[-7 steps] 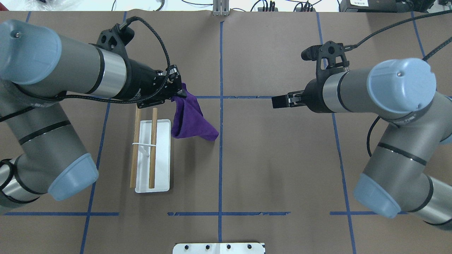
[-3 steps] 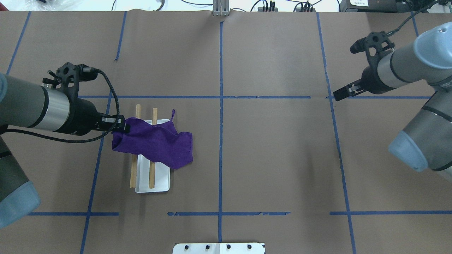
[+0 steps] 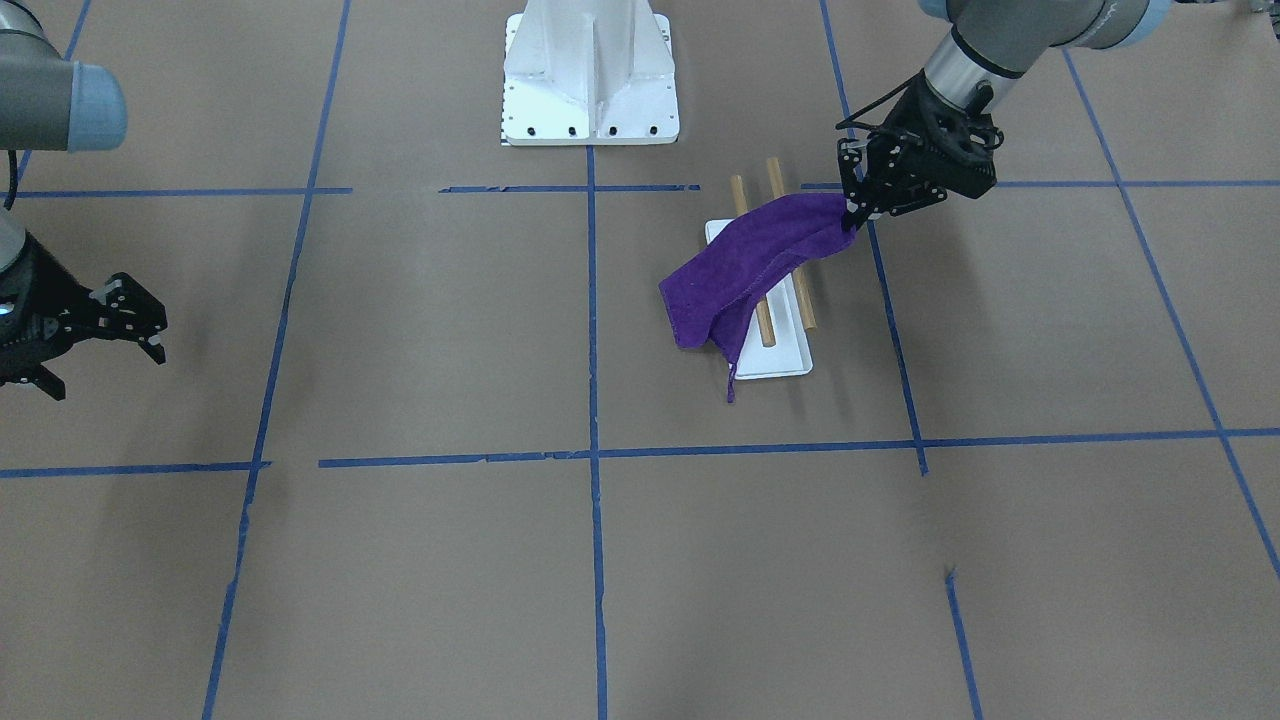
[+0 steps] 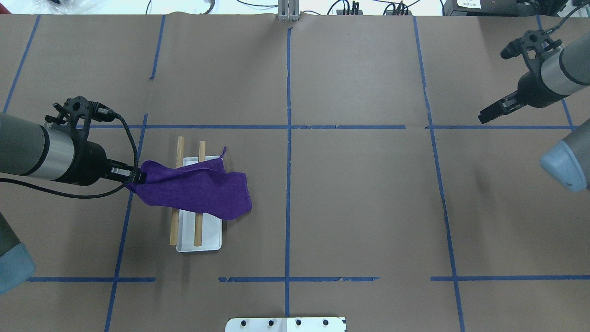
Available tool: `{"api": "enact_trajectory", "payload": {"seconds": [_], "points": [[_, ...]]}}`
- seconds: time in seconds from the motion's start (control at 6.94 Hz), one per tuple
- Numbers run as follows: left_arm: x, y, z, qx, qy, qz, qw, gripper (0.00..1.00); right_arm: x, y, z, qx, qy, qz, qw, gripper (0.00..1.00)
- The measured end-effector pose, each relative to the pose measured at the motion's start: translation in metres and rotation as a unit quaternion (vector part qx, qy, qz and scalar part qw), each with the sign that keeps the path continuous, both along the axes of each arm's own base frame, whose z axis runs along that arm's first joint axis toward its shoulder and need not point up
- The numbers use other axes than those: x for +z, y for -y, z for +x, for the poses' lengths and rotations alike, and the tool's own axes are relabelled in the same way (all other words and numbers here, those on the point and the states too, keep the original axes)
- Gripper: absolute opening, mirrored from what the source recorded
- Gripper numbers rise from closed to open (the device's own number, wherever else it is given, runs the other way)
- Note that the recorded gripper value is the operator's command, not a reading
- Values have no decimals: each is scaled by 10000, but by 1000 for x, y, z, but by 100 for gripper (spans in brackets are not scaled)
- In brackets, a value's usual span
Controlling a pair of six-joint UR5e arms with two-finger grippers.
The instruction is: Hang towel on rack
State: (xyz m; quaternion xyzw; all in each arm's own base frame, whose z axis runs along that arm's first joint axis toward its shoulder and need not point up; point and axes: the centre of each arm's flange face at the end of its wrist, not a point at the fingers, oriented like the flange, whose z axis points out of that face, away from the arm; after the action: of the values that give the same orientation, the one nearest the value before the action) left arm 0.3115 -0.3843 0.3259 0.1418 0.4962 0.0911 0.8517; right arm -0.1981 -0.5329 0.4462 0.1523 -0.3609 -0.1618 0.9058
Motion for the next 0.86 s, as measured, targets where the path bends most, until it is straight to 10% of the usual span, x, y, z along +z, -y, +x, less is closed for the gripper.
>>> {"api": "enact_trajectory", "payload": {"seconds": [0.14, 0.29, 0.86], "points": [[12, 5, -3, 101, 145, 214, 9996, 0, 10, 5, 9, -43, -26, -2, 10000, 100], [23, 14, -8, 167, 289, 419, 9986, 99, 15, 7, 15, -73, -39, 3, 10000, 100], [66, 60, -53, 584, 660, 1098, 9900, 100, 69, -4, 70, 281, -167, -473, 9983, 100]]}}
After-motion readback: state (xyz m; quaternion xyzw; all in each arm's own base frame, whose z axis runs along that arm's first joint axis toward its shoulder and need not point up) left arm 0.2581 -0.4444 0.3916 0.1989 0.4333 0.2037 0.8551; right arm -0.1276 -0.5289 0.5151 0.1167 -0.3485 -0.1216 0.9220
